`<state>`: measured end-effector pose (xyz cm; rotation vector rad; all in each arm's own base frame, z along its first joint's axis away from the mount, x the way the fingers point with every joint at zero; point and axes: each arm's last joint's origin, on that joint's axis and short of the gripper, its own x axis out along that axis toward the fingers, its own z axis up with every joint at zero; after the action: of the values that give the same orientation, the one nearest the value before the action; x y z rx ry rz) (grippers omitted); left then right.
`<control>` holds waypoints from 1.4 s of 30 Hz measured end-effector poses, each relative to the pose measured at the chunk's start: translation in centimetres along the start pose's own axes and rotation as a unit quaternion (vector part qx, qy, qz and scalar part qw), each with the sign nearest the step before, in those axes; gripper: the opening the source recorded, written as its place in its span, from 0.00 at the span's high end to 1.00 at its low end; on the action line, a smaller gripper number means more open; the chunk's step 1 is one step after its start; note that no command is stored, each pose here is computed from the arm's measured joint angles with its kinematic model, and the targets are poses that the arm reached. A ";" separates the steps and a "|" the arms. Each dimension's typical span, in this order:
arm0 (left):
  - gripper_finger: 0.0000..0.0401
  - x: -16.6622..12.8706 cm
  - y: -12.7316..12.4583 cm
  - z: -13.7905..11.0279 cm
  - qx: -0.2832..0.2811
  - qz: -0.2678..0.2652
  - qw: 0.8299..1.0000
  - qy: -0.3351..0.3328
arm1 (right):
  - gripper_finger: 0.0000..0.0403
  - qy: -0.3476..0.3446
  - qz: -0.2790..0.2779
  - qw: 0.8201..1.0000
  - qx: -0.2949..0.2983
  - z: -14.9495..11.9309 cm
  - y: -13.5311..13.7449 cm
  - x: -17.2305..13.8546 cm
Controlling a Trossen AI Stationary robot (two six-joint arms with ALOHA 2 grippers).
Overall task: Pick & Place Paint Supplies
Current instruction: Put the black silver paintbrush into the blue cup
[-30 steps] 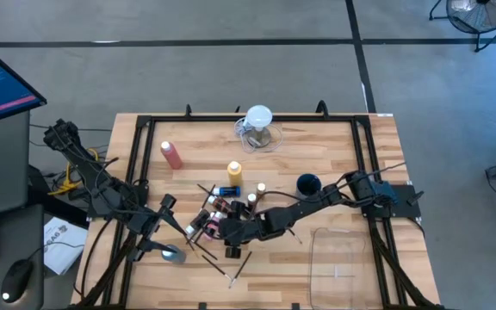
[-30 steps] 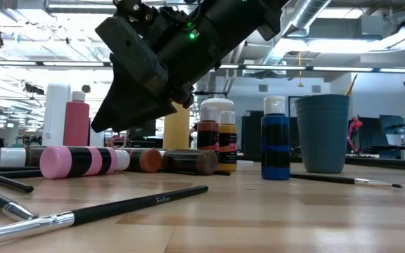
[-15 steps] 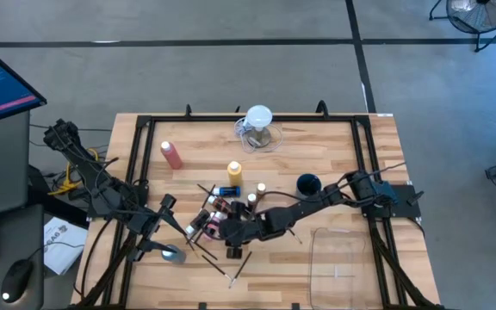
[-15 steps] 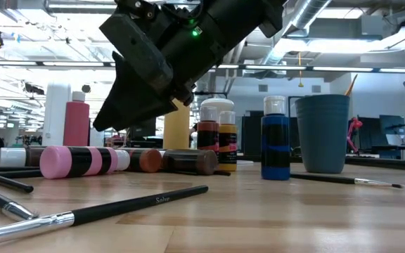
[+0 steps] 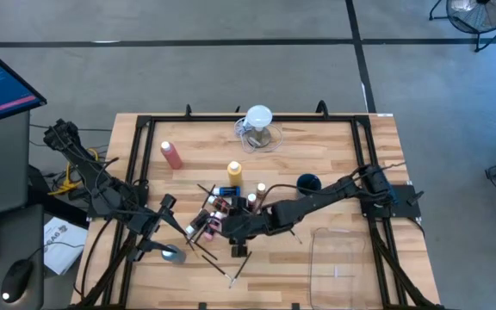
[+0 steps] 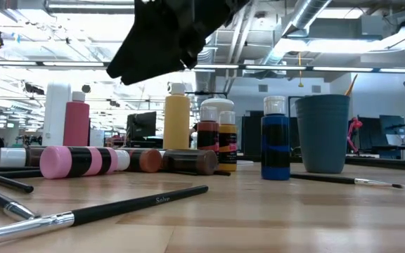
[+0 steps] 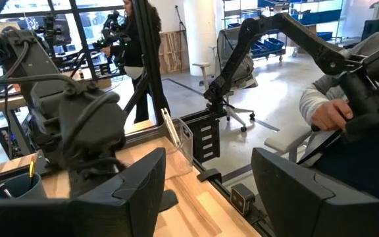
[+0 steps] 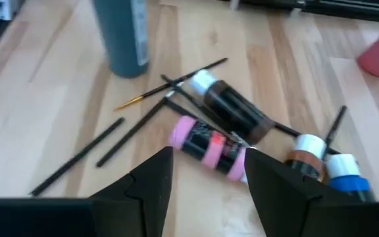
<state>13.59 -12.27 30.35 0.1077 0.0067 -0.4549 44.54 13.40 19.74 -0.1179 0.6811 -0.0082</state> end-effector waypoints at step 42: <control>0.47 0.0 0.0 0.0 -0.001 0.006 1.000 -0.001 | 0.55 -0.017 0.030 0.999 -0.007 -1.0 3.2 -0.7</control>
<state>13.61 -12.24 30.39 0.1059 0.0038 -0.4433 43.29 16.53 19.02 -0.1115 0.6496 0.0555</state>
